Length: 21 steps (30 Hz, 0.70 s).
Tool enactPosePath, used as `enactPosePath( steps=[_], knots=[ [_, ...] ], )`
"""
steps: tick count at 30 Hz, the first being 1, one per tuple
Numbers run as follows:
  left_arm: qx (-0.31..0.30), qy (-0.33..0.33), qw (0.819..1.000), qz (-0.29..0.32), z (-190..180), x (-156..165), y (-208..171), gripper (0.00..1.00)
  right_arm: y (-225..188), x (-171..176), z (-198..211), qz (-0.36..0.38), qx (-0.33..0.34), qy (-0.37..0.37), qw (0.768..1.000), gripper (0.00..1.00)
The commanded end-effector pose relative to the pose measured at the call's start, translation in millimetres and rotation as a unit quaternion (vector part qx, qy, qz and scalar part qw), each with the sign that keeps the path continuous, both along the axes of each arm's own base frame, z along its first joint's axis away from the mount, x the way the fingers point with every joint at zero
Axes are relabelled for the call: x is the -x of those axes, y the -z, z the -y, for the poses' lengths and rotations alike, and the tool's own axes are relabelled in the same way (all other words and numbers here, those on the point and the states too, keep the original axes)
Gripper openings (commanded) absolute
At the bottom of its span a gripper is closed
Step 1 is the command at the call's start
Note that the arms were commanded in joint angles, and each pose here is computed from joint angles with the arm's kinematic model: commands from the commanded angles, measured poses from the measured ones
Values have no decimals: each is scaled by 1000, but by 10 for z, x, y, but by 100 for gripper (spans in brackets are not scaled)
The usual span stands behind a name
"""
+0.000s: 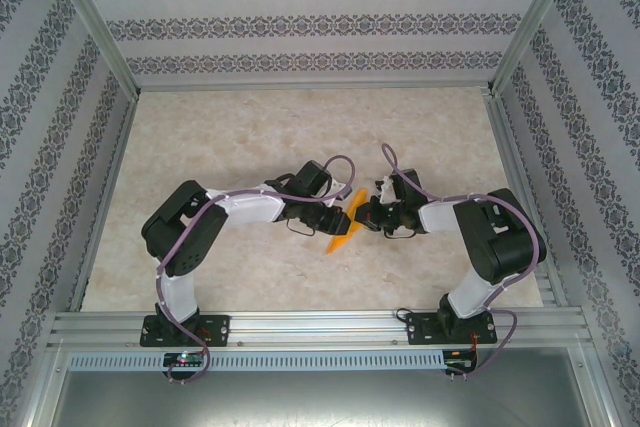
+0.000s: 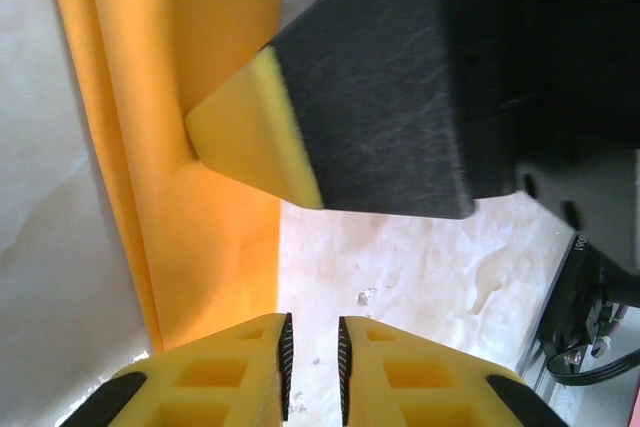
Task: Fold a paper plane with a square sheet of paper (pick it up from the middle)
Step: Fold the wing for the fifth time at the center of the table.
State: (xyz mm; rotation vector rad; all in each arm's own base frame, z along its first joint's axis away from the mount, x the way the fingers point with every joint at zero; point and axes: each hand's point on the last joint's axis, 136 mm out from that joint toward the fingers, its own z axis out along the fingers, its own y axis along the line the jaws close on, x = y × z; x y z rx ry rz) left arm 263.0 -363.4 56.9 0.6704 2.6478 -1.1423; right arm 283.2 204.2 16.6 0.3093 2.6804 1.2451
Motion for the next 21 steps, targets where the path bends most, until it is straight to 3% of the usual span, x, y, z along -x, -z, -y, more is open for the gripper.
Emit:
enactPosePath(
  steps=[1, 21],
  knots=[
    [-8, -2, 1000, 4, -66, 68, -17, 22, 119, 33, 11, -8, 24, -11, 1000, 0],
    [-11, 36, 999, -19, -13, 380, 189, 19, 220, 92, 54, -18, 39, -12, 999, 0]
  ],
)
